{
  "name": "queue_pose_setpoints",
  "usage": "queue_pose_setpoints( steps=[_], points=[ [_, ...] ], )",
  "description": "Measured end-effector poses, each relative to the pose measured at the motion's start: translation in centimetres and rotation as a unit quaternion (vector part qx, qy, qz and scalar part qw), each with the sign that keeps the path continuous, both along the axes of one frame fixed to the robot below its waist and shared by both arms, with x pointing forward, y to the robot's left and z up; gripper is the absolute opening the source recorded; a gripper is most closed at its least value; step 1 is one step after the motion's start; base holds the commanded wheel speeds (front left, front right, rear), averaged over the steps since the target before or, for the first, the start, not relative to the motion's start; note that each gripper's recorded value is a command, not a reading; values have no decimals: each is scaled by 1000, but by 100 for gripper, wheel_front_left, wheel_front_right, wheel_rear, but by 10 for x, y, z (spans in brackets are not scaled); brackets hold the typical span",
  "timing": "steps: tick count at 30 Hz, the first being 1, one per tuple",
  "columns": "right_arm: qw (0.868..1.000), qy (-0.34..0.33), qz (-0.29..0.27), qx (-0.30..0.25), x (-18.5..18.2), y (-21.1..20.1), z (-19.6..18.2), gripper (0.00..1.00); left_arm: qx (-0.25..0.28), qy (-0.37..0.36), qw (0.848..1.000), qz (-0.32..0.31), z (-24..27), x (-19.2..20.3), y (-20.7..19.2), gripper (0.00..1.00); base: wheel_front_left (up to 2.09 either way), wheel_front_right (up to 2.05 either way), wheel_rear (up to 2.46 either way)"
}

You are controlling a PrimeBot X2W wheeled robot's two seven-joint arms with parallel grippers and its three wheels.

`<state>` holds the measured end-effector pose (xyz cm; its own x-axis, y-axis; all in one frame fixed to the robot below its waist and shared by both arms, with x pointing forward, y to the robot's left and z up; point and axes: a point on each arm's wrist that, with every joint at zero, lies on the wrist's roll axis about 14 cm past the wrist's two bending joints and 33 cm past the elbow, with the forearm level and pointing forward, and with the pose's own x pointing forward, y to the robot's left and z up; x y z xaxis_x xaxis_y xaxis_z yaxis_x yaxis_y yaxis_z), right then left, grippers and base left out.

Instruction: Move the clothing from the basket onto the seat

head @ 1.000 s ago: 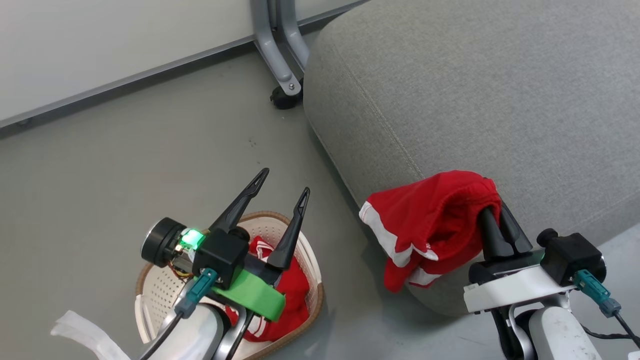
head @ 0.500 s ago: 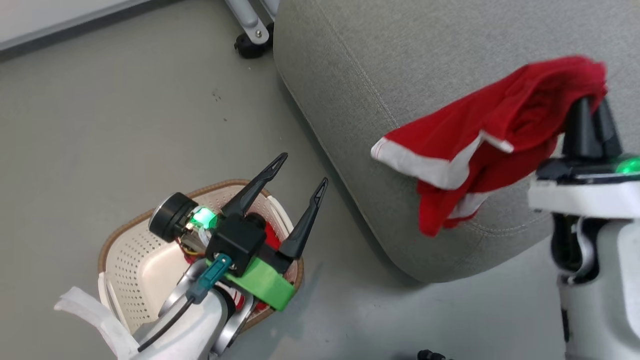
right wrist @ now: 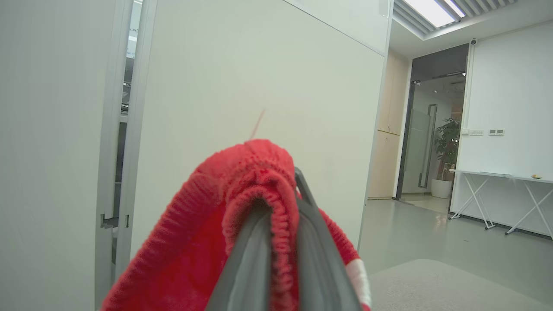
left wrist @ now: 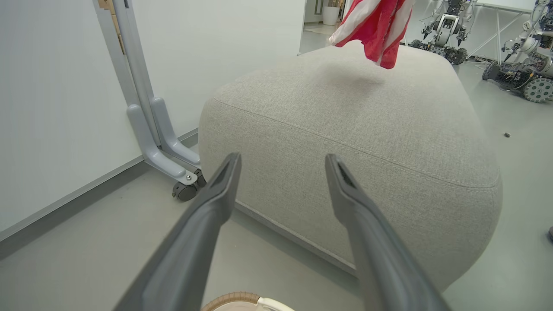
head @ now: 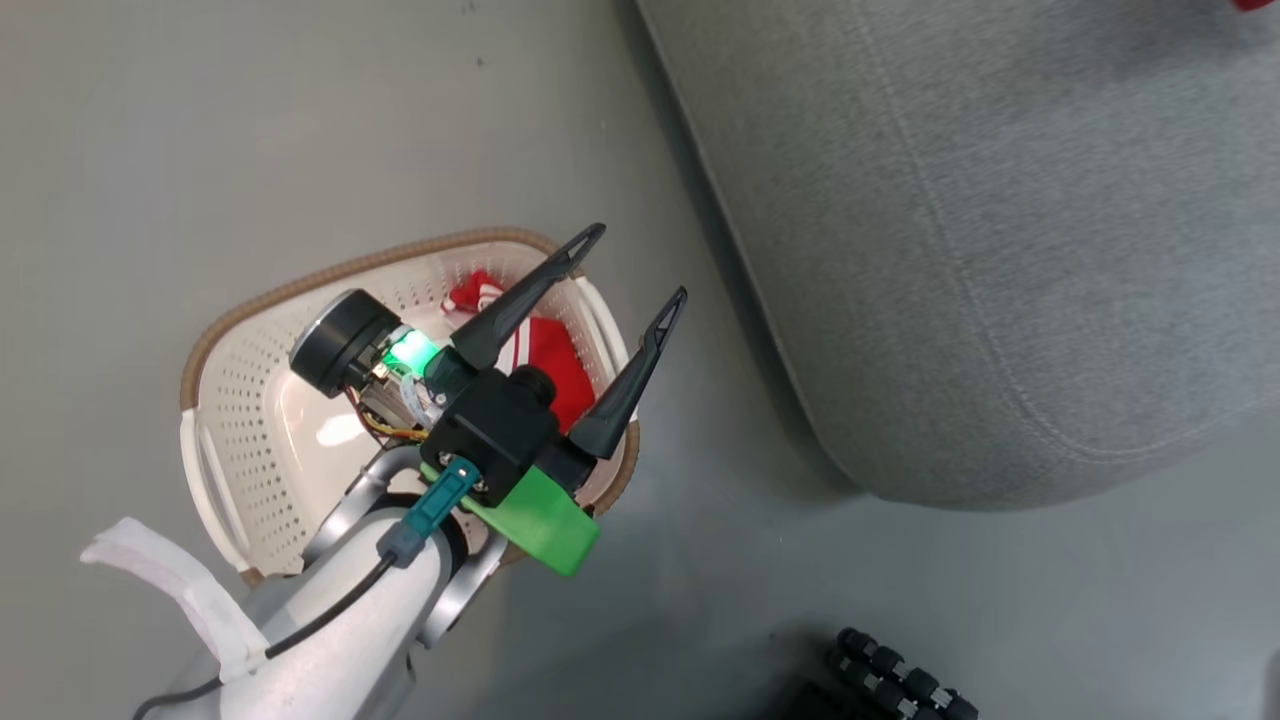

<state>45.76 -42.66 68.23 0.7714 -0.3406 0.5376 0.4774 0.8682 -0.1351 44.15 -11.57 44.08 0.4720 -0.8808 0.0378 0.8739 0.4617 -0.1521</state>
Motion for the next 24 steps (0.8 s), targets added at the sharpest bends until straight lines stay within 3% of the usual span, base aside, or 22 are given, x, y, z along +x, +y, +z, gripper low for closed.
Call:
queue_pose_setpoints(
  steps=[5, 11, 13, 14, 24],
  points=[
    [995, 77, -37, 54, 26, -32, -72, 0, 9, 18, 1000, 13, -27, 13, 11, 100, 0, 0, 0],
    [969, 170, -82, 160, 24, -45, -188, 0, 26, 40, 998, 28, -52, 17, 24, 100, 0, 0, 0],
    [960, 185, -96, 189, 18, -44, -215, 94, 33, 46, 998, 33, -59, 18, 29, 100, 0, 0, 0],
    [957, 189, -101, 195, 15, -44, -220, 100, 35, 47, 998, 35, -60, 18, 30, 100, 0, 0, 0],
    [949, 190, -126, 219, -32, -25, -231, 100, 27, 50, 996, 67, -45, 12, 37, 100, 0, 0, 0]
  ],
)
